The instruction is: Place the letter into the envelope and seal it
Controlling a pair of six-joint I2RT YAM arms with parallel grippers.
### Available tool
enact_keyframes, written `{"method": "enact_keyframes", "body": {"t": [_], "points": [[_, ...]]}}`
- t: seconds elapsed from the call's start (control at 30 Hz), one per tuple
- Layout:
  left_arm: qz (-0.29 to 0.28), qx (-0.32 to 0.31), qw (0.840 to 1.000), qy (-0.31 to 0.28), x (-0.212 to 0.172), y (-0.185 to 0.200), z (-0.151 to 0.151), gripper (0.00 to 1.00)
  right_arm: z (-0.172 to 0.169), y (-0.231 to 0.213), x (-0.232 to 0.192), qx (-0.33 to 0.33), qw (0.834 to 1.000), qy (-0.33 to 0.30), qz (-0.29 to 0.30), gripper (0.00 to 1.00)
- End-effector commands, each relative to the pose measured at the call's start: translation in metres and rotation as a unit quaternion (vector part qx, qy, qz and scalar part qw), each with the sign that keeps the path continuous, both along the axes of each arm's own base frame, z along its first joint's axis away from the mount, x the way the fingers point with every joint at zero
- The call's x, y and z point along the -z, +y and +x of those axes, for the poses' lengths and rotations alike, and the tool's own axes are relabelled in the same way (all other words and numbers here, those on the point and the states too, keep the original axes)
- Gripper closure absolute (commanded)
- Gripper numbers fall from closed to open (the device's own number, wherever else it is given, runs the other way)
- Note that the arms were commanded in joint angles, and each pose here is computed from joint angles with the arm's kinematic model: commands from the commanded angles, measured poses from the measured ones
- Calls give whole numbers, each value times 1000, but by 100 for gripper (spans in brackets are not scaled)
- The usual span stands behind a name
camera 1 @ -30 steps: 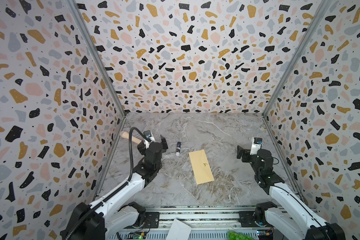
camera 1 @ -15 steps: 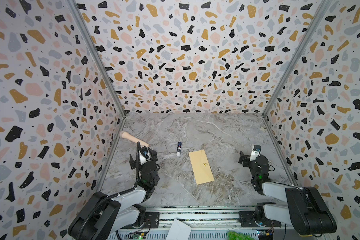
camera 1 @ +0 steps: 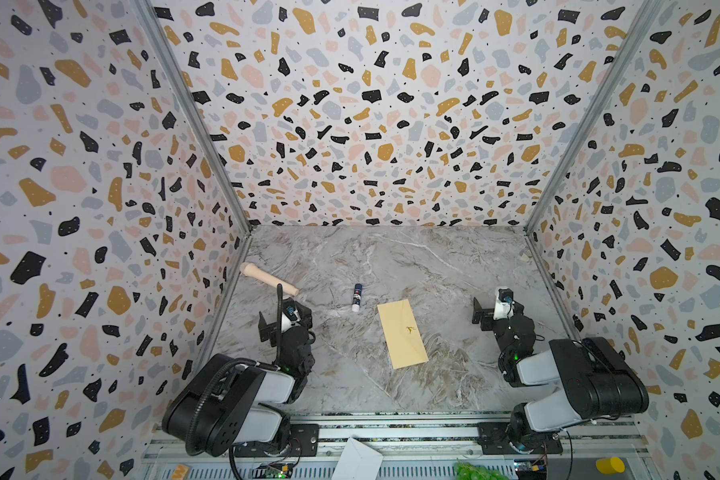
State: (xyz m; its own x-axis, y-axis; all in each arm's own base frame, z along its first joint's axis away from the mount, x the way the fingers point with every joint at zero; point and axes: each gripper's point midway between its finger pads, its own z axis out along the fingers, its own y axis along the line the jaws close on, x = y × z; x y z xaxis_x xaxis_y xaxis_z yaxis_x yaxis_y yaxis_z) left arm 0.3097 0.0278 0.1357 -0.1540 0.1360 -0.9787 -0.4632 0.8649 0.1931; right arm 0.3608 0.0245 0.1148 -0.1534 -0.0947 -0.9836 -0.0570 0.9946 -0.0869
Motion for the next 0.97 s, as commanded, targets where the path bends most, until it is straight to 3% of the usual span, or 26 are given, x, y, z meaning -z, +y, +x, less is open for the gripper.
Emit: {"method": "enact_keyframes", "body": {"t": [0.0,0.17,0.2,0.93], "points": [[-30,49,998,-30,-14,-9,16,0,7,4,-8,-11,1000,-7,-3,1],[-54,99,993,-45,-7,-6,27,2,7,4,-8,-11,1000,-7,-3,1],[-55,104,993,-20,-1,-9,32,1,7,3,-8,-10,1000,-7,-2,1],[-72,95,993,-12,0,-1,36,0,9,4,-8,-18,1000,-5,2,1]]}}
